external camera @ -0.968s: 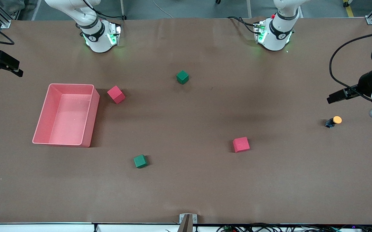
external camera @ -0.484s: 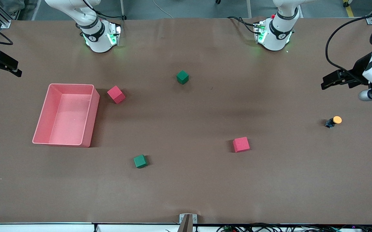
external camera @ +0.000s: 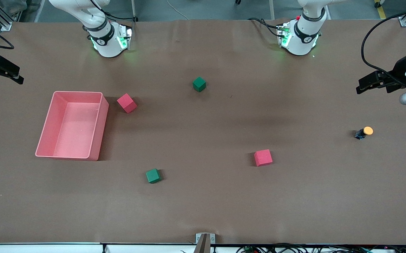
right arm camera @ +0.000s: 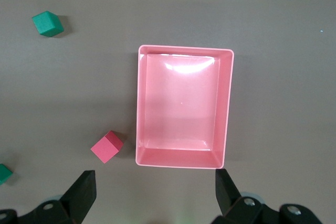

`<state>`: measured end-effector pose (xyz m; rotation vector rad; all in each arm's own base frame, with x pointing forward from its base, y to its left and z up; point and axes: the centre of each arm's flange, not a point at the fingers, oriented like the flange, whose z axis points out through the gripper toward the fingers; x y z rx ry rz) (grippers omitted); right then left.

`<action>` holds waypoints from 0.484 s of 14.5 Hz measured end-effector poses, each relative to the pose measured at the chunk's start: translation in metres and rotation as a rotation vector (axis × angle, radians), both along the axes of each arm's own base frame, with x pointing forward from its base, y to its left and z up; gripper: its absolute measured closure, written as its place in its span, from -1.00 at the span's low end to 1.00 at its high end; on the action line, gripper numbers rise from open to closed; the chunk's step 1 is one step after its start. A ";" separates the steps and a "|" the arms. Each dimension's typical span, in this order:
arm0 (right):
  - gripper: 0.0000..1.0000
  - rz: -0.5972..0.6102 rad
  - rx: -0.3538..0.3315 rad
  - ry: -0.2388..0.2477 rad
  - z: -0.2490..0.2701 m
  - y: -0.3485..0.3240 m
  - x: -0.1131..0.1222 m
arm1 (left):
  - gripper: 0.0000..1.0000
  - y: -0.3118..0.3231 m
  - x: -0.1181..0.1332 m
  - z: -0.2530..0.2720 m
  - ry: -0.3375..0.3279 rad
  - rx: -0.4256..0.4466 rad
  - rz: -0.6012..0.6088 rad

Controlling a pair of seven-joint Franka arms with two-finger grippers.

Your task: Place and upright button with both arms

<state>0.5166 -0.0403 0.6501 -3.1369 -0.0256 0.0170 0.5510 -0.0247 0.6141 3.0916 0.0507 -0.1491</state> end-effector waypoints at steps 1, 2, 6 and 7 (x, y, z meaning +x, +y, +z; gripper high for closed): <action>-1.00 0.000 0.000 -0.001 0.000 0.000 0.000 | -1.00 -0.005 -0.001 0.001 -0.002 0.000 -0.008; -1.00 0.000 0.000 -0.003 0.001 0.000 0.000 | -1.00 -0.008 -0.002 0.003 -0.006 0.002 -0.015; -1.00 0.000 0.000 -0.005 0.002 0.000 0.000 | -1.00 -0.006 -0.009 0.016 -0.030 0.003 -0.028; -1.00 0.000 0.000 -0.005 0.002 0.000 0.000 | -1.00 -0.004 -0.012 0.018 -0.034 0.003 -0.036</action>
